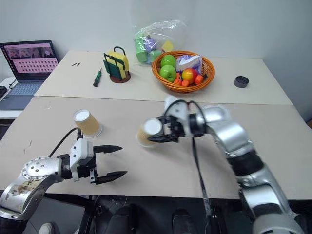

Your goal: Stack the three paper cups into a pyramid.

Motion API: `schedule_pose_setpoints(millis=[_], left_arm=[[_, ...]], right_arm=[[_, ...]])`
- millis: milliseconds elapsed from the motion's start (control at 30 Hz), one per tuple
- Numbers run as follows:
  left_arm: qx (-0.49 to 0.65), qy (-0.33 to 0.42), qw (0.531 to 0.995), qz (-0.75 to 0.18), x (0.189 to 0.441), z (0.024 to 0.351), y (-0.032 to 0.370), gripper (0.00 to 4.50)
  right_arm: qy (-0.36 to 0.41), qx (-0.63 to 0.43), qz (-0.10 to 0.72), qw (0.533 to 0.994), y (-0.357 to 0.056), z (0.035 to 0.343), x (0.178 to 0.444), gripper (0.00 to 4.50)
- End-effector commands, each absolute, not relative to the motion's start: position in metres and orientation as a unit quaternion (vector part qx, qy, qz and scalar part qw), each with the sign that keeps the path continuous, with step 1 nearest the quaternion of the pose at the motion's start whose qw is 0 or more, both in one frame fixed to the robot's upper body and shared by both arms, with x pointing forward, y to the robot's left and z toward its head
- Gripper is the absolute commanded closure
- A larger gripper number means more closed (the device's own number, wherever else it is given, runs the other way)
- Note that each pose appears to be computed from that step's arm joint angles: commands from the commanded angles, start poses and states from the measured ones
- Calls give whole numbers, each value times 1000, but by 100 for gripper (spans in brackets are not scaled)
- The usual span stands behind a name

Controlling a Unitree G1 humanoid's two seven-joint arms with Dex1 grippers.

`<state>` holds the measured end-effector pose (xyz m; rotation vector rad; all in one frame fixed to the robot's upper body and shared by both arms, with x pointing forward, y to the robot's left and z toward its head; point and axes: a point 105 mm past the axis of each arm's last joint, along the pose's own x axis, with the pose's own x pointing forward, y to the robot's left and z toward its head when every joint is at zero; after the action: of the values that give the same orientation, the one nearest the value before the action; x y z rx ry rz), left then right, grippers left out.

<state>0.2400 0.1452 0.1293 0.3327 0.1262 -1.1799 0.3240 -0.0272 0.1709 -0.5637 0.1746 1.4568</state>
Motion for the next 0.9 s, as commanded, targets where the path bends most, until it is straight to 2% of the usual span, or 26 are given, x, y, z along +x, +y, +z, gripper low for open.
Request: schedule_pose_setpoints(millis=[33, 267, 333, 367, 433, 533, 733, 833, 900], left_arm=[[163, 41, 812, -559, 239, 134, 141, 0], [161, 39, 818, -551, 239, 132, 140, 0], [159, 38, 819, -549, 239, 132, 140, 0], [159, 37, 820, -549, 239, 132, 139, 0], [159, 36, 821, -547, 240, 132, 139, 0], [159, 36, 822, -545, 240, 132, 140, 0], [159, 37, 826, -540, 239, 133, 142, 0], [157, 33, 838, -521, 245, 134, 147, 0], [159, 35, 843, -513, 248, 132, 151, 0]], right_arm=[[78, -301, 663, 681, -13, 168, 335, 171], [81, -313, 670, 668, 2, 168, 349, 171], [79, -311, 665, 674, 1, 169, 353, 92], [76, -309, 665, 676, 0, 171, 353, 84], [64, -300, 659, 687, -6, 178, 354, 25], [46, -282, 654, 701, -23, 195, 352, 11], [36, -230, 661, 713, -108, 229, 293, 11], [62, -186, 641, 742, -141, 229, 265, 11], [92, -176, 585, 786, -163, 213, 261, 11]])
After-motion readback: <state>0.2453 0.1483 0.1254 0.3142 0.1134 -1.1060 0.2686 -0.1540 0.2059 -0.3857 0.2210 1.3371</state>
